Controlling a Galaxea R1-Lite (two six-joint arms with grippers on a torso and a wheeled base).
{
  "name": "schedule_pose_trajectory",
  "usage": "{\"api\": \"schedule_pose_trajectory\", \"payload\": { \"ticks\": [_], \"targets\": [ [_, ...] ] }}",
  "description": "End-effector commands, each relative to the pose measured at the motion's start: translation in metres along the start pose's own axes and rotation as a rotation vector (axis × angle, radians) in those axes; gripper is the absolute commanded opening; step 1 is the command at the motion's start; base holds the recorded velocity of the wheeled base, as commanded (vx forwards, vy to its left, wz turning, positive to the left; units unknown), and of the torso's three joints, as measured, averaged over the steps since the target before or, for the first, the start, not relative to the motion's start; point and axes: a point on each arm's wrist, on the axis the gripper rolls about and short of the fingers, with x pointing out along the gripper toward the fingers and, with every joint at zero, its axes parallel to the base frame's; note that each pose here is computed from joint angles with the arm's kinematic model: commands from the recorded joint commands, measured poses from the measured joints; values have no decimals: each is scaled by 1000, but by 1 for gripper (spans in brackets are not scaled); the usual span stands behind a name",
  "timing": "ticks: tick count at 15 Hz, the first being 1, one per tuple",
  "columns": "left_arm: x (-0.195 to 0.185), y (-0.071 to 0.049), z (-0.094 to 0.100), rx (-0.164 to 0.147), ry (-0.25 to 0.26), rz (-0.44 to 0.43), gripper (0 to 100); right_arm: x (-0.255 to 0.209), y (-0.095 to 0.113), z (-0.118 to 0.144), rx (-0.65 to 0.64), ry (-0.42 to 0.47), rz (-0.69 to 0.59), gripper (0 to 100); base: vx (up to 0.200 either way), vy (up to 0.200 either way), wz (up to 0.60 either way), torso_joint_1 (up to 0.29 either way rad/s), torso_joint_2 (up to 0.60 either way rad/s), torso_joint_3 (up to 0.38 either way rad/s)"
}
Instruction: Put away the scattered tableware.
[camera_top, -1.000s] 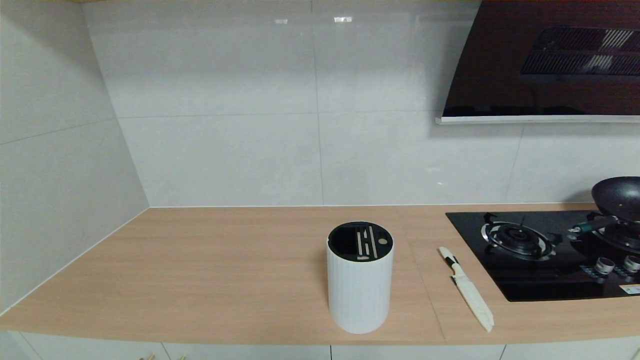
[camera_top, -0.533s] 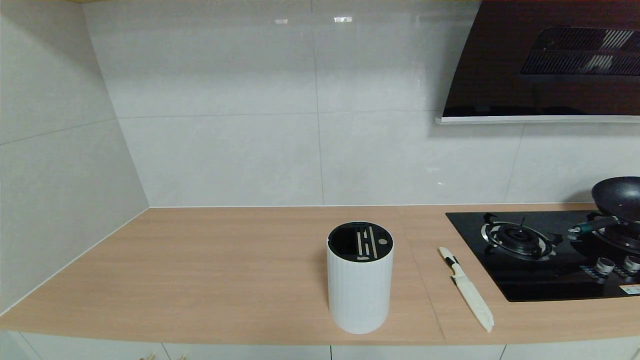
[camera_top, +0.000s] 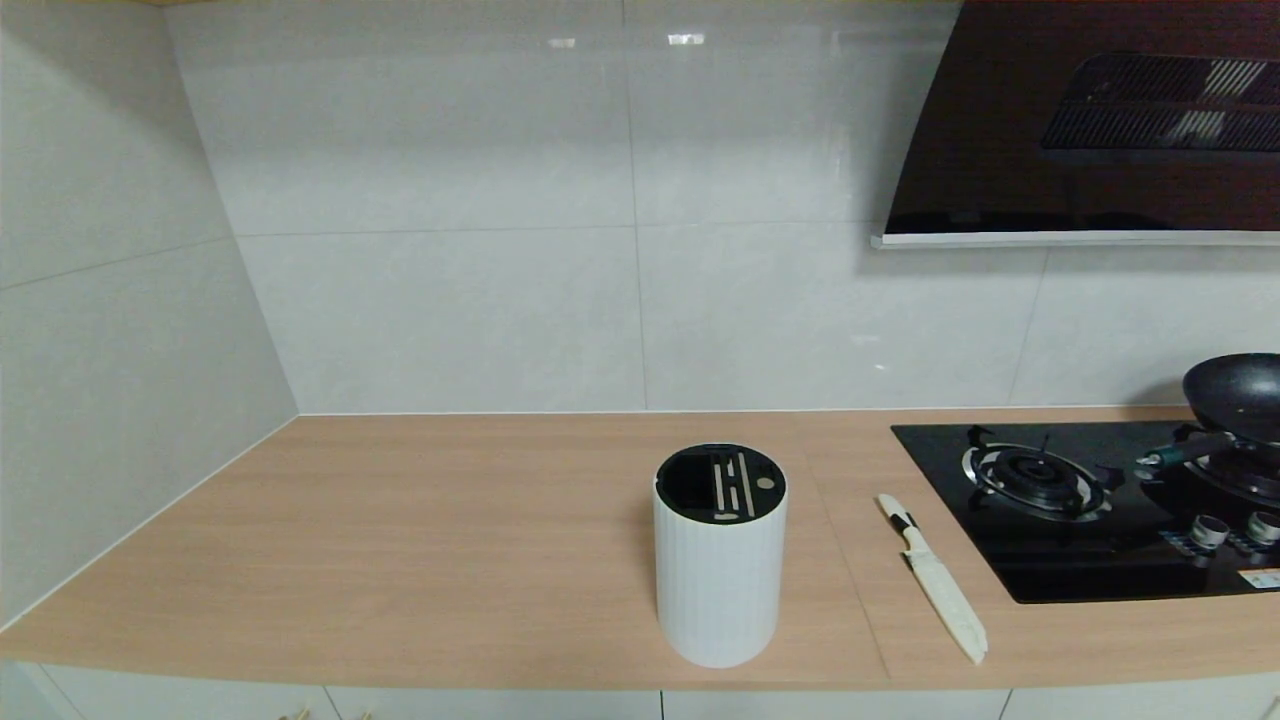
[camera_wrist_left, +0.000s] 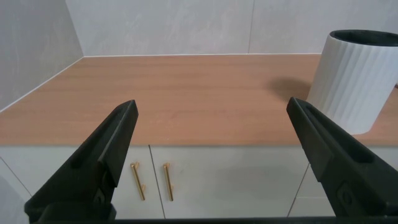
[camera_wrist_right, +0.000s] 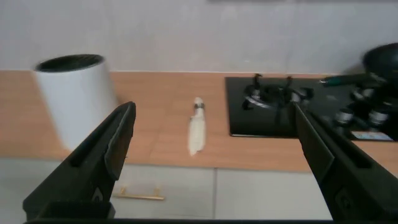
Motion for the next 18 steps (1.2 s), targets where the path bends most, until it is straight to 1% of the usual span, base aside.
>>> {"api": "schedule_pose_trajectory", "payload": {
  "ticks": [1,2,5,7,8,10,13,15,16,17,18],
  "targets": [
    [0,0,0,1,0,1,100,46,-2,23,22,299,31,100,0,0,0,0,0,0],
    [0,0,0,1,0,1,100,65,-2,29,27,388,34,100,0,0,0,0,0,0],
    [0,0,0,1,0,1,100,117,-1,39,30,574,62,100,0,0,0,0,0,0],
    [0,0,0,1,0,1,100,154,0,40,27,639,72,100,0,0,0,0,0,0],
    [0,0,0,1,0,1,100,176,0,36,26,663,72,100,0,0,0,0,0,0],
    [0,0,0,-1,0,-1,100,216,3,19,19,668,82,100,0,0,0,0,0,0],
    [0,0,0,1,0,1,100,271,10,-25,-6,679,68,100,0,0,0,0,0,0],
    [0,0,0,-1,0,1,100,295,11,-49,-11,699,56,100,0,0,0,0,0,0],
    [0,0,0,-1,0,1,100,295,11,-49,-11,699,56,100,0,0,0,0,0,0],
    [0,0,0,-1,0,1,100,325,13,-79,-12,706,54,100,0,0,0,0,0,0],
    [0,0,0,1,0,1,100,332,13,-86,-13,708,53,100,0,0,0,0,0,0]
  ]
}}
